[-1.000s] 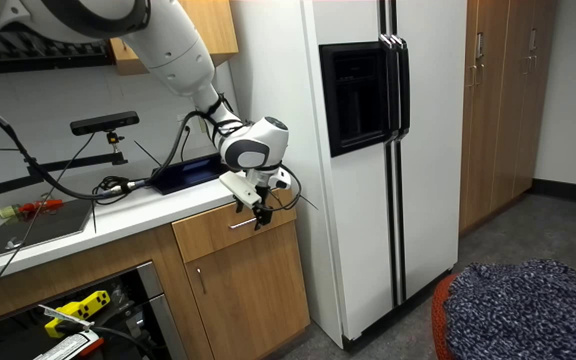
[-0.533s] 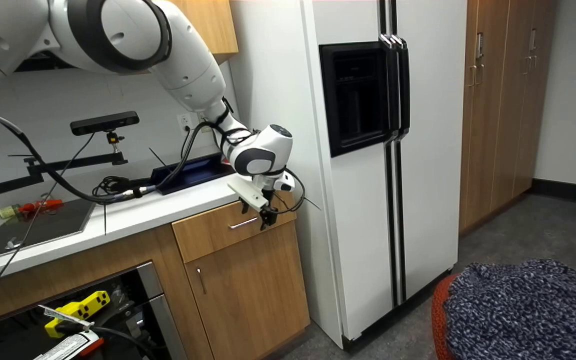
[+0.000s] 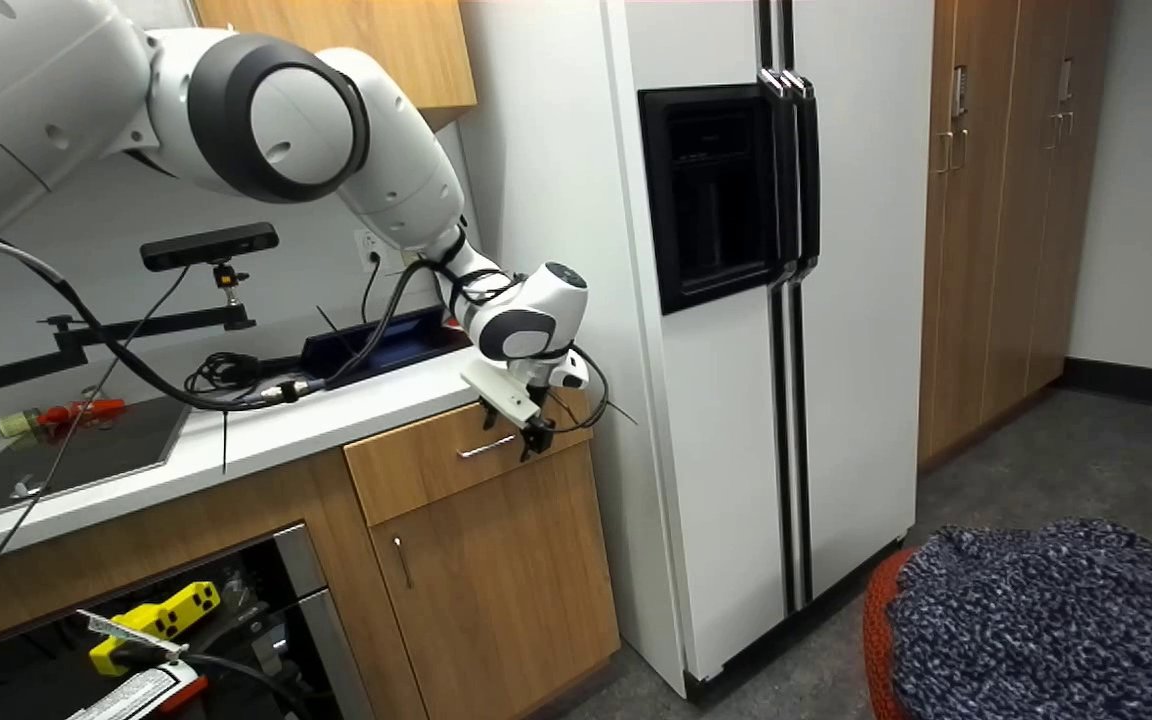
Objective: Open the top drawer of the cabinet to the right.
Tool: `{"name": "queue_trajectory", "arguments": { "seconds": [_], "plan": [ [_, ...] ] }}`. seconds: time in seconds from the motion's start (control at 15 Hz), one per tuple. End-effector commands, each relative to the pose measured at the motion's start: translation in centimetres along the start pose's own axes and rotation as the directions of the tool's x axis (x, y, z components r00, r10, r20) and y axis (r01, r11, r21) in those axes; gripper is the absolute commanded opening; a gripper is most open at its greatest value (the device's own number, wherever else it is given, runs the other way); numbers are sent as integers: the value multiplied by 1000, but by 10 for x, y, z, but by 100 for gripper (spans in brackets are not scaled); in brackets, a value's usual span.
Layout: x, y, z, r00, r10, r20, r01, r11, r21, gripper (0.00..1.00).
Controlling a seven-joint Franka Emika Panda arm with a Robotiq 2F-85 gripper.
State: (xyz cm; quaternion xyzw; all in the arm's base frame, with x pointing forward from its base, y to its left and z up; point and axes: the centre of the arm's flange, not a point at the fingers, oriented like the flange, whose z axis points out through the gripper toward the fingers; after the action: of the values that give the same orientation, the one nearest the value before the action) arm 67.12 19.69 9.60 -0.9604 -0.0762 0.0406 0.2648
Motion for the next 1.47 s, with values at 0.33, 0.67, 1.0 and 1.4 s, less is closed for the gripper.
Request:
{"name": "queue_trajectory", "arguments": {
  "seconds": [0.33, 0.67, 1.0, 1.4],
  "plan": [
    [20, 7, 23, 999, 14, 50, -15, 1000, 21, 100],
    [18, 18, 31, 997, 37, 71, -38, 999, 13, 100],
    [13, 33, 16, 997, 58, 60, -53, 996, -78, 100],
    [-4, 54, -13, 995, 93, 38, -84, 979, -186, 100]
  ]
}}
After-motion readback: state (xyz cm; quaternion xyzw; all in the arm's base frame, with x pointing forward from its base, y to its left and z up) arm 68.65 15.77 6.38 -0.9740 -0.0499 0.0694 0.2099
